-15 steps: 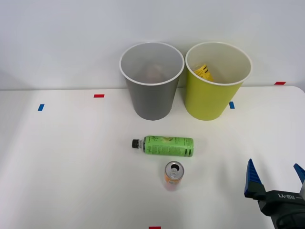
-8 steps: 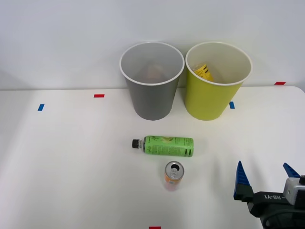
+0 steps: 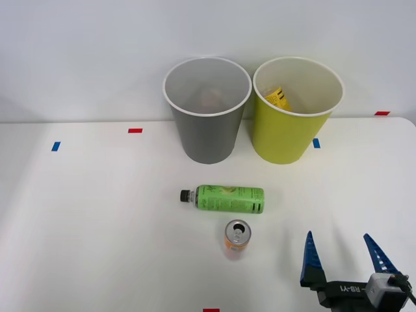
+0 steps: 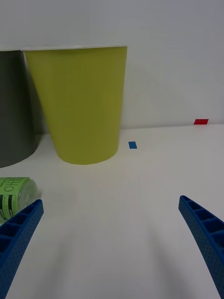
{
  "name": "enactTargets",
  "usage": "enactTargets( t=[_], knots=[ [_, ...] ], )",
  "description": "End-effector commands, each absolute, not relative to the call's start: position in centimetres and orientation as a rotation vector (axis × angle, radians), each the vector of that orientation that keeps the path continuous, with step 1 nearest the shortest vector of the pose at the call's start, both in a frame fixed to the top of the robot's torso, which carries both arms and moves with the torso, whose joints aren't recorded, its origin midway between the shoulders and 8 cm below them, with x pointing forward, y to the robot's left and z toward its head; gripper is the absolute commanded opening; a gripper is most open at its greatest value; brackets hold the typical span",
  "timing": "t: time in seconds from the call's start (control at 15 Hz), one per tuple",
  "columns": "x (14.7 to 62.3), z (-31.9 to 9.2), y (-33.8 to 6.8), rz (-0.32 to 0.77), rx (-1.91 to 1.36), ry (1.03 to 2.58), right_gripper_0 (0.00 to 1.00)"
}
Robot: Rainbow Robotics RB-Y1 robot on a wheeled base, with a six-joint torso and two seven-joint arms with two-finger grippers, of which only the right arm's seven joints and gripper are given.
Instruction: Put cans in the gray bin, plastic bottles in the light green bin
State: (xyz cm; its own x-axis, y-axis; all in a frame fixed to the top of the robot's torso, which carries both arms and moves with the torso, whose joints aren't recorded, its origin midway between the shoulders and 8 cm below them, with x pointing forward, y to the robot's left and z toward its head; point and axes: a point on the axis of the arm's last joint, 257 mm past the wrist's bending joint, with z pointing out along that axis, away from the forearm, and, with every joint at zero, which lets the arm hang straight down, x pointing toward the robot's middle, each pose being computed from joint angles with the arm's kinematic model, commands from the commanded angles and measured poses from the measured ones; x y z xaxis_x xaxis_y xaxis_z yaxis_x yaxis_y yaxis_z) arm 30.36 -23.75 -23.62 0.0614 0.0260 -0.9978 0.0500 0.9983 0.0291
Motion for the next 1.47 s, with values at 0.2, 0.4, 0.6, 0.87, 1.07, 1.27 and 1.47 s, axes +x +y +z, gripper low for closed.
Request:
enactTargets(
  t=[0.2, 0.4, 0.6, 0.87, 1.07, 1.27, 1.47],
  knots=[
    [28.8, -25.3, -23.2, -0.132, -0.099, 1.475, 1.00],
    [28.5, -25.7, -22.5, -0.160, -0.155, 1.482, 1.00],
    [27.6, -25.6, -22.0, -0.138, -0.157, 1.478, 1.00],
    [27.0, -25.8, -22.2, -0.166, -0.170, 1.485, 1.00],
    [27.0, -25.8, -22.3, -0.177, -0.179, 1.484, 1.00],
    [27.0, -25.8, -22.3, -0.177, -0.179, 1.484, 1.00],
    [27.0, -25.8, -22.3, -0.177, -0.179, 1.484, 1.00]
  ],
)
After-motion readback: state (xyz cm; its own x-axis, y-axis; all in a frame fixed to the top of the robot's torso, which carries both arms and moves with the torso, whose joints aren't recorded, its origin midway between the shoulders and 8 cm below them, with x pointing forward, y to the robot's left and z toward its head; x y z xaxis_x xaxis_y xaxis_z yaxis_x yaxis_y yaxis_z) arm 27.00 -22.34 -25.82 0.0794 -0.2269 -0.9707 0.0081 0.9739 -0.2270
